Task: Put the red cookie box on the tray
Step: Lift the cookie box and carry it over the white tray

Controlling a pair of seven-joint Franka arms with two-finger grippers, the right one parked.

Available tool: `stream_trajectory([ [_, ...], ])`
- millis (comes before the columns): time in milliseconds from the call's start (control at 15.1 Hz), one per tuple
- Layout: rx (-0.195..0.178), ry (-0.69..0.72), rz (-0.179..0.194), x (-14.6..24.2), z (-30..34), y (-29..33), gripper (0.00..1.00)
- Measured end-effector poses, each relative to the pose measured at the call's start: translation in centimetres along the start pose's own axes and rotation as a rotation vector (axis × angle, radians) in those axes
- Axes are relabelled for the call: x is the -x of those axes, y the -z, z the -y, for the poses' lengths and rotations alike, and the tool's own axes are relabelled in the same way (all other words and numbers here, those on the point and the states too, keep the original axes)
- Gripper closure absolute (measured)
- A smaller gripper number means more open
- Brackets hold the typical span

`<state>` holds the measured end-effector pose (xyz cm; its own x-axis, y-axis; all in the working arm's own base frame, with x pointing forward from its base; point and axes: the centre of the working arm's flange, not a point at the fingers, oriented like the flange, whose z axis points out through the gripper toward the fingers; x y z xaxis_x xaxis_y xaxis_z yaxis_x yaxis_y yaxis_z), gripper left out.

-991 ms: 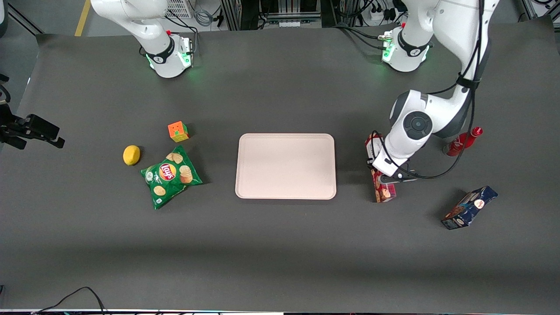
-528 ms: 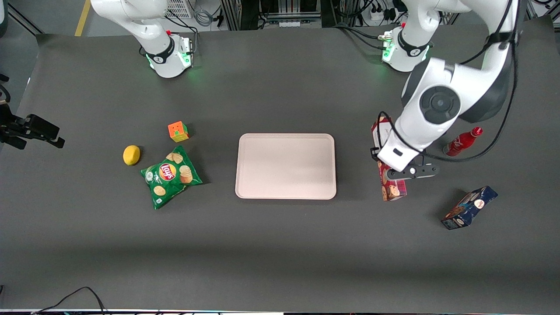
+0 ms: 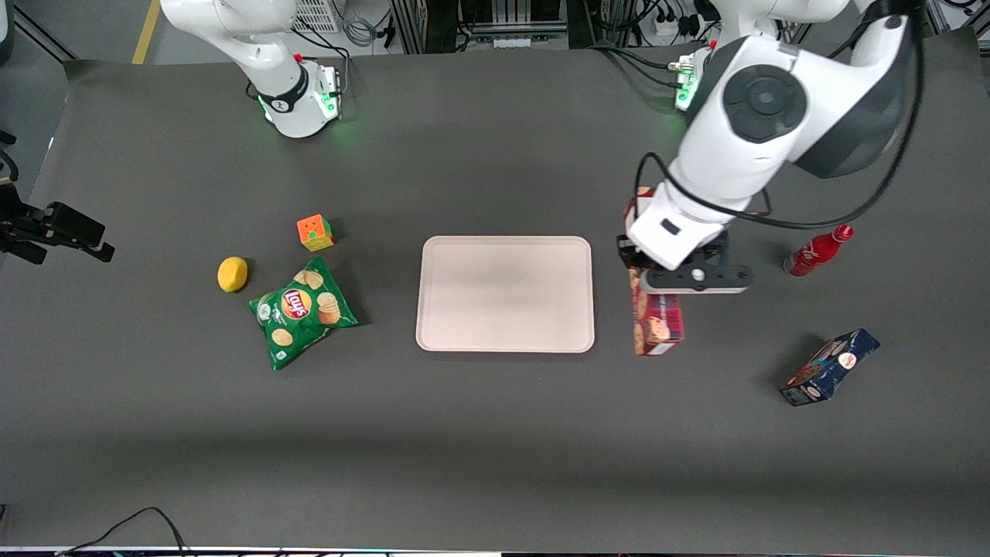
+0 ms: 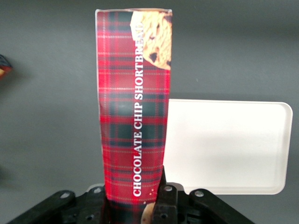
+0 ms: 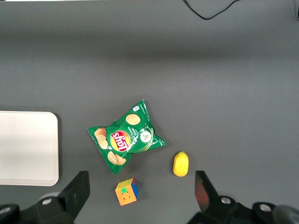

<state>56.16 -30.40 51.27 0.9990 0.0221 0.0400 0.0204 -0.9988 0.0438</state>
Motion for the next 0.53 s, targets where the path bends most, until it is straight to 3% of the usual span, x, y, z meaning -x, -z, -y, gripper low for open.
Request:
stream_trajectory([
  [330, -0.007, 0.021, 0.049, 2.0, -6.6, -6.9, 0.67],
  [528, -0.025, 0.015, 0.053, 2.6, -8.7, -13.0, 0.67],
])
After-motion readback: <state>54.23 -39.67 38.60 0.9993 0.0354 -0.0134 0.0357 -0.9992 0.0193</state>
